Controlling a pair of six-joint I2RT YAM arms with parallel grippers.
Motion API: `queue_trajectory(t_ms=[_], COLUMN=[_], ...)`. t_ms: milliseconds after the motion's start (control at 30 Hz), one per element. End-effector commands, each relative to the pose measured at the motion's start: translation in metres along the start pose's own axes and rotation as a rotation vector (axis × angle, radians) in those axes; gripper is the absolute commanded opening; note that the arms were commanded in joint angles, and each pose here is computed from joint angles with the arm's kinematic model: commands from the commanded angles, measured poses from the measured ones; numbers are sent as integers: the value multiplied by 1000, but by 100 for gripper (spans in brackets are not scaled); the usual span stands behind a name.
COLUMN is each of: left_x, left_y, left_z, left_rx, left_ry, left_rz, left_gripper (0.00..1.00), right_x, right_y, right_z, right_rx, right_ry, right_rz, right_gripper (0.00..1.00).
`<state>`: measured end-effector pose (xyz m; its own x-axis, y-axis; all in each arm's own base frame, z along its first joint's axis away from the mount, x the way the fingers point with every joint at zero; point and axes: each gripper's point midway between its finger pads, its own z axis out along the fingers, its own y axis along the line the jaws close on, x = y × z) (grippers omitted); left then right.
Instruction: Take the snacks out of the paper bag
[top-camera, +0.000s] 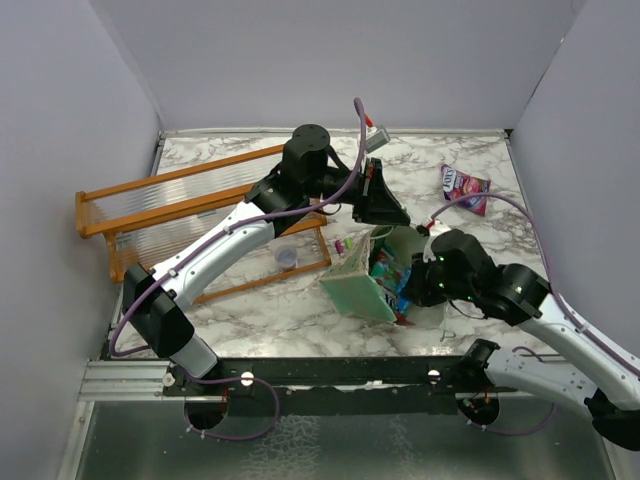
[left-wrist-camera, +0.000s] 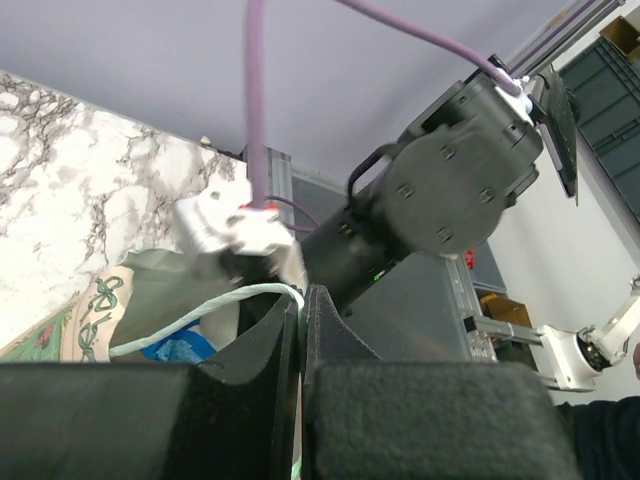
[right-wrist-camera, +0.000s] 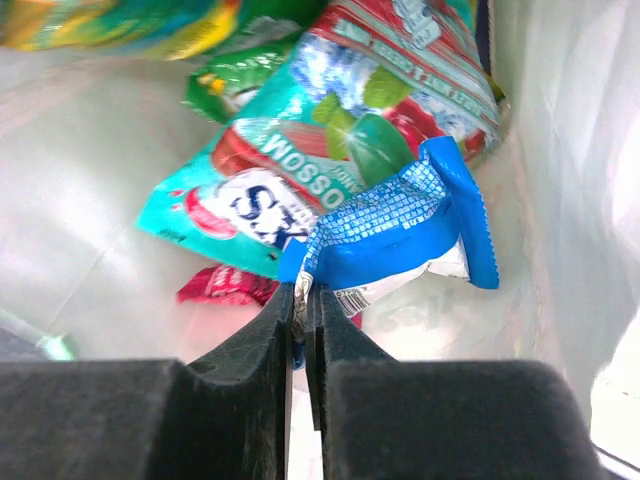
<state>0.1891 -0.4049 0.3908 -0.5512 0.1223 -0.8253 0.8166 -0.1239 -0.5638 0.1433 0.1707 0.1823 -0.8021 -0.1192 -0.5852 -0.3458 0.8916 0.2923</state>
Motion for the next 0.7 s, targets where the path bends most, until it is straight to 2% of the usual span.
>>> queue_trajectory(t_ms=[0, 200, 367, 533, 667], left_x=[-8, -7, -6, -6, -6], left_y=[-16, -16, -16, -15, -15], left_z=[-4, -5, -6, -6, -6], left_rx=[13, 5, 0, -4, -8], left_ry=[-35, -34, -35, -35, -38], left_rz=[56, 60, 60, 57, 57], left_gripper=[0, 0, 0, 0, 0], right_x=[-30, -49, -70, -93, -118], right_y=[29, 32, 39, 53, 48], right_z=[-29, -64, -105, -165, -211], right_rx=[-177, -233, -311, -439, -442], right_ry=[-177, -335, -495, -710, -919], right_rz=[-12, 13, -27, -98, -117], right_gripper=[4, 1, 1, 1, 1])
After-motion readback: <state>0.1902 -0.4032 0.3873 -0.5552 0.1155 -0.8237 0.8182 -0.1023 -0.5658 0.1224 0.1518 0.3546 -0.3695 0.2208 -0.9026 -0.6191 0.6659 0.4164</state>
